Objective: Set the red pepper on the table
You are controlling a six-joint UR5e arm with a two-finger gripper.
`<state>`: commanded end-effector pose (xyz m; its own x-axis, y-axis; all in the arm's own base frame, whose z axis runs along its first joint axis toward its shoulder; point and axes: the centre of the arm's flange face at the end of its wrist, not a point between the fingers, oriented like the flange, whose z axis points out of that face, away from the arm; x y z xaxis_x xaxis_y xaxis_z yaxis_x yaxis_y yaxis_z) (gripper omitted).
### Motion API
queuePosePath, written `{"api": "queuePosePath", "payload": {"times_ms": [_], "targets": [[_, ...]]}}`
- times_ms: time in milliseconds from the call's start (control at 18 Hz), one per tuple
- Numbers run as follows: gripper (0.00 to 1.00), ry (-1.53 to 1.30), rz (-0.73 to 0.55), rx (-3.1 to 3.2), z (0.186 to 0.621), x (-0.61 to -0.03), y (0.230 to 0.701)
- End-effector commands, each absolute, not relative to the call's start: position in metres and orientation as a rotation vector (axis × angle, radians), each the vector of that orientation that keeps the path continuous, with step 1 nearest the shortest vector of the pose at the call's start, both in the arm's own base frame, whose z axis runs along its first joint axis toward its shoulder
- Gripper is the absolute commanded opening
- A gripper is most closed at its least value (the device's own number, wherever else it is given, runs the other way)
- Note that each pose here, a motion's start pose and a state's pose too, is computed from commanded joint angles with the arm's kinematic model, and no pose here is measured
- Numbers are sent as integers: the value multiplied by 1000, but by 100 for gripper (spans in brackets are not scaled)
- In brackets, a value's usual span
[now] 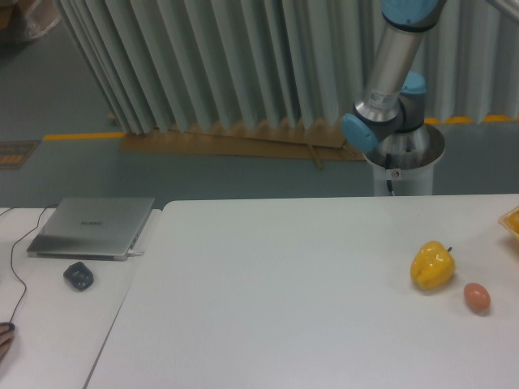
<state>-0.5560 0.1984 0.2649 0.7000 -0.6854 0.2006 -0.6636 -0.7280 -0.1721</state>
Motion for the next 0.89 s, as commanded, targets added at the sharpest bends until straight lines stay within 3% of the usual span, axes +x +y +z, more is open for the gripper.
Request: {"api": "queuePosePath", "payload": {"times_ms": [111, 167, 222, 389, 444, 889], "targets": [[98, 1139, -385, -2807, 266, -556, 199], [79, 1142, -380, -2807, 267, -557, 199], [67, 1140, -383, -2809, 268, -557, 199], [58, 1143, -384, -2805, 269, -555, 201], [50, 1138, -392, -2802, 268, -555, 200], [50, 1135, -375, -2806, 277, -554, 198]]}}
